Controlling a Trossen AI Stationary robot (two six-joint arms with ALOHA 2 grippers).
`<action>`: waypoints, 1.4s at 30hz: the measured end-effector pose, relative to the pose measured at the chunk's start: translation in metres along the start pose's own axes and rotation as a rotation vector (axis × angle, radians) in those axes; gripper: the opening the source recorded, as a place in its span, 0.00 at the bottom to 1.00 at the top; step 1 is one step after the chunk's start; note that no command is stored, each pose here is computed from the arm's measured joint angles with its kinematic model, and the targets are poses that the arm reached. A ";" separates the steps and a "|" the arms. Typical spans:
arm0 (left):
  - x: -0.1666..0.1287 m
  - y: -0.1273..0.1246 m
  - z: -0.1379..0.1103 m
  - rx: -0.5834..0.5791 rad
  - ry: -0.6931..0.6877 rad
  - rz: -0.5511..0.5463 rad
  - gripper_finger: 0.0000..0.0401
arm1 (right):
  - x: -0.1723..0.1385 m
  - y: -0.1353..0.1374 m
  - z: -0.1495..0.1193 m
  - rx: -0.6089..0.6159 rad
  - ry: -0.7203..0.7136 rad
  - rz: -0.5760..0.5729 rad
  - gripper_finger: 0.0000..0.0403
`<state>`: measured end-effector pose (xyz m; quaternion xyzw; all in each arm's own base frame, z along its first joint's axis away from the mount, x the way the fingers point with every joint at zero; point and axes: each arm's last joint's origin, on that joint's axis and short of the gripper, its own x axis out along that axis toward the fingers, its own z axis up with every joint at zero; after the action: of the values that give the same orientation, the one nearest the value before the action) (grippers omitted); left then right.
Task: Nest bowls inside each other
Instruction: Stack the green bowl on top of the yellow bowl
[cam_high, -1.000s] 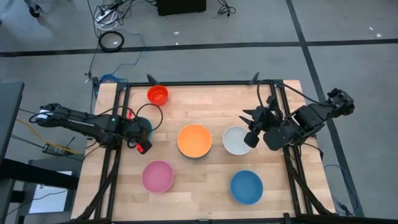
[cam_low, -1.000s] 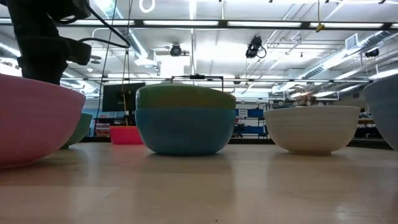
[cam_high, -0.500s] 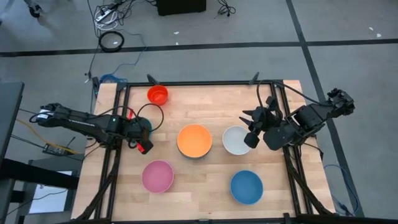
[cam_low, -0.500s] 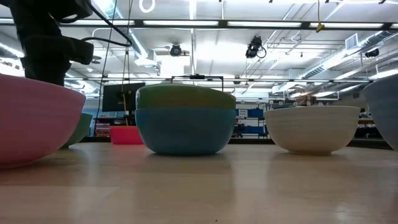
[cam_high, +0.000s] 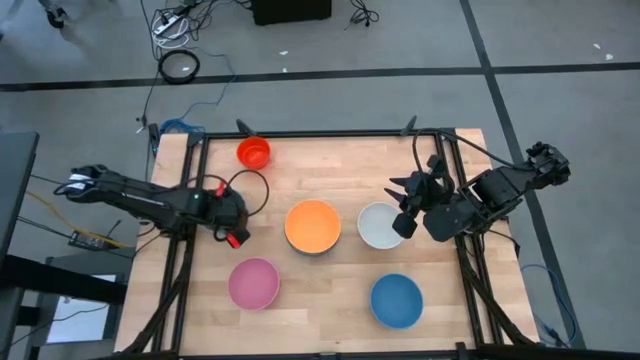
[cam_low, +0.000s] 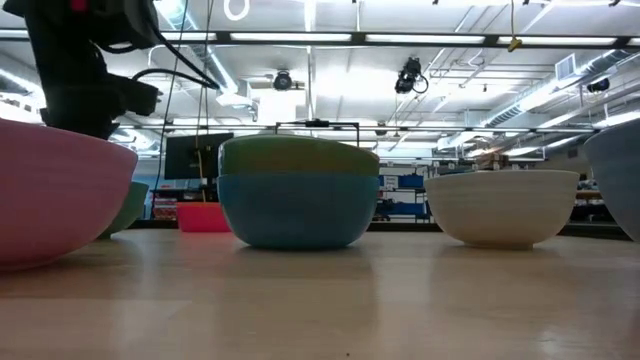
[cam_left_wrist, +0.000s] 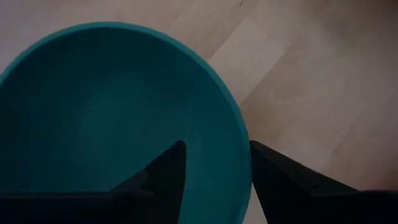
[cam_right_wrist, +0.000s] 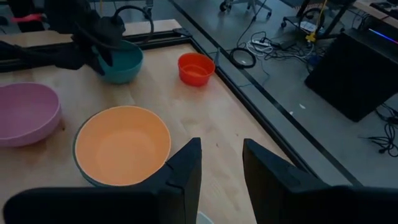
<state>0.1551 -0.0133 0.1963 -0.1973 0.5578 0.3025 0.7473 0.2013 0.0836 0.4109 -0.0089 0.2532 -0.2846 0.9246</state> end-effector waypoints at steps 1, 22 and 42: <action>0.001 -0.001 0.000 0.002 0.004 0.006 0.43 | 0.000 0.000 0.000 0.000 0.000 0.000 0.26; -0.048 -0.028 0.035 0.098 -0.324 -0.063 0.02 | 0.000 0.000 0.000 -0.002 0.002 0.002 0.26; -0.054 -0.115 0.081 0.319 -0.438 -0.563 0.02 | 0.000 -0.008 -0.013 0.109 0.121 -0.029 0.23</action>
<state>0.2799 -0.0601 0.2668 -0.1549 0.3491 0.0302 0.9237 0.1906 0.0784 0.4015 0.0551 0.2926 -0.3114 0.9024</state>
